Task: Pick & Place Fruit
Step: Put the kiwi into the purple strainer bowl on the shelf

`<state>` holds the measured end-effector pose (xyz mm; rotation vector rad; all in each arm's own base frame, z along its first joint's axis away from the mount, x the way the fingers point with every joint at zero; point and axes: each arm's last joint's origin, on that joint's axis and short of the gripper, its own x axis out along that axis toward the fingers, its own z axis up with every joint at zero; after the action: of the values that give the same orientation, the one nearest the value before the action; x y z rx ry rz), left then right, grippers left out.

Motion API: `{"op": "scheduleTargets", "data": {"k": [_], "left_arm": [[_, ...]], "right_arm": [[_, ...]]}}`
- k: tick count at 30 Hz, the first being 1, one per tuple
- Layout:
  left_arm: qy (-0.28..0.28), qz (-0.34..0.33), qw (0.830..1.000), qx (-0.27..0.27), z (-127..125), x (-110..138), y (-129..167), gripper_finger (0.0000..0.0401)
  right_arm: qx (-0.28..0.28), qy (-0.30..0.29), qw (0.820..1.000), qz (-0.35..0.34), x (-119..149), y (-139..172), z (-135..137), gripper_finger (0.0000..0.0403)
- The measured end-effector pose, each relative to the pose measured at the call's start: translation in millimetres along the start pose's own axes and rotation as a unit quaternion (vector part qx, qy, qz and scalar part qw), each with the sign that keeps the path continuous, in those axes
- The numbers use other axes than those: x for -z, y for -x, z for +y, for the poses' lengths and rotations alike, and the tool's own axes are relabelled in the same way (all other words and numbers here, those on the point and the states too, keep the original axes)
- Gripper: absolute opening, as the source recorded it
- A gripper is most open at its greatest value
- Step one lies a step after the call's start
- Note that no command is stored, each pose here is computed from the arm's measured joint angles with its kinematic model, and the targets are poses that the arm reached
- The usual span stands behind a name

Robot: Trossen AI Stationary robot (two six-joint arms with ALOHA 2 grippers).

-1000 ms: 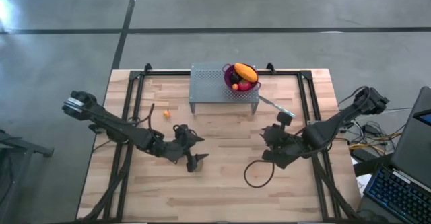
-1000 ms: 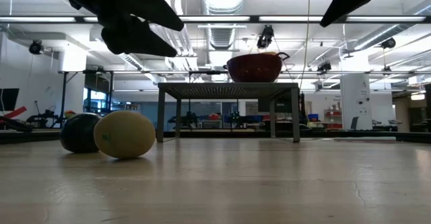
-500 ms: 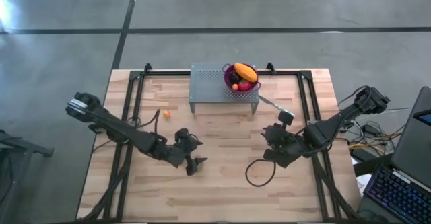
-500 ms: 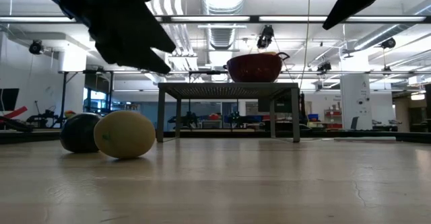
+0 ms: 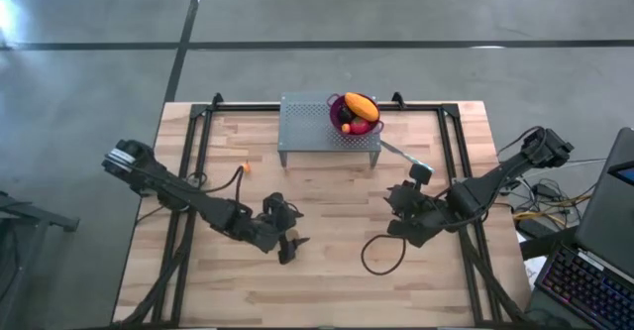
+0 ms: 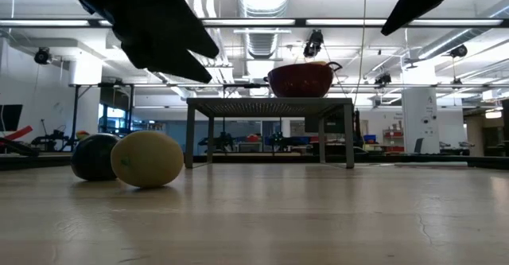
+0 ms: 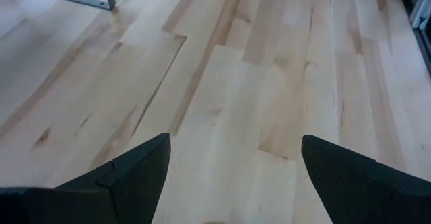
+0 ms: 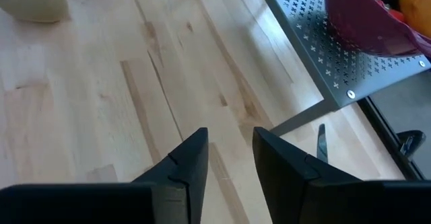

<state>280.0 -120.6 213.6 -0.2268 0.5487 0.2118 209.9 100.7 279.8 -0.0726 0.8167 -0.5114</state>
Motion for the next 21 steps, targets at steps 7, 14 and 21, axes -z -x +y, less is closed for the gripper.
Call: {"op": "scheduleTargets", "data": {"k": [7,14,21], "left_arm": [[-0.004,0.019,1.000,-0.009,2.2,3.7,0.3,0.0339],[0.016,0.036,0.999,-0.011,3.6,6.8,0.0,0.0339],[0.065,0.092,0.993,0.029,-3.5,2.1,4.4,0.0339]], "right_arm": [[0.000,0.003,1.000,0.000,-0.1,-0.2,-0.2,0.0131],[0.000,0.002,1.000,0.001,-0.1,-0.2,-0.2,0.0145],[0.001,0.006,1.000,0.001,-0.4,-0.6,-0.6,0.0156]]}}
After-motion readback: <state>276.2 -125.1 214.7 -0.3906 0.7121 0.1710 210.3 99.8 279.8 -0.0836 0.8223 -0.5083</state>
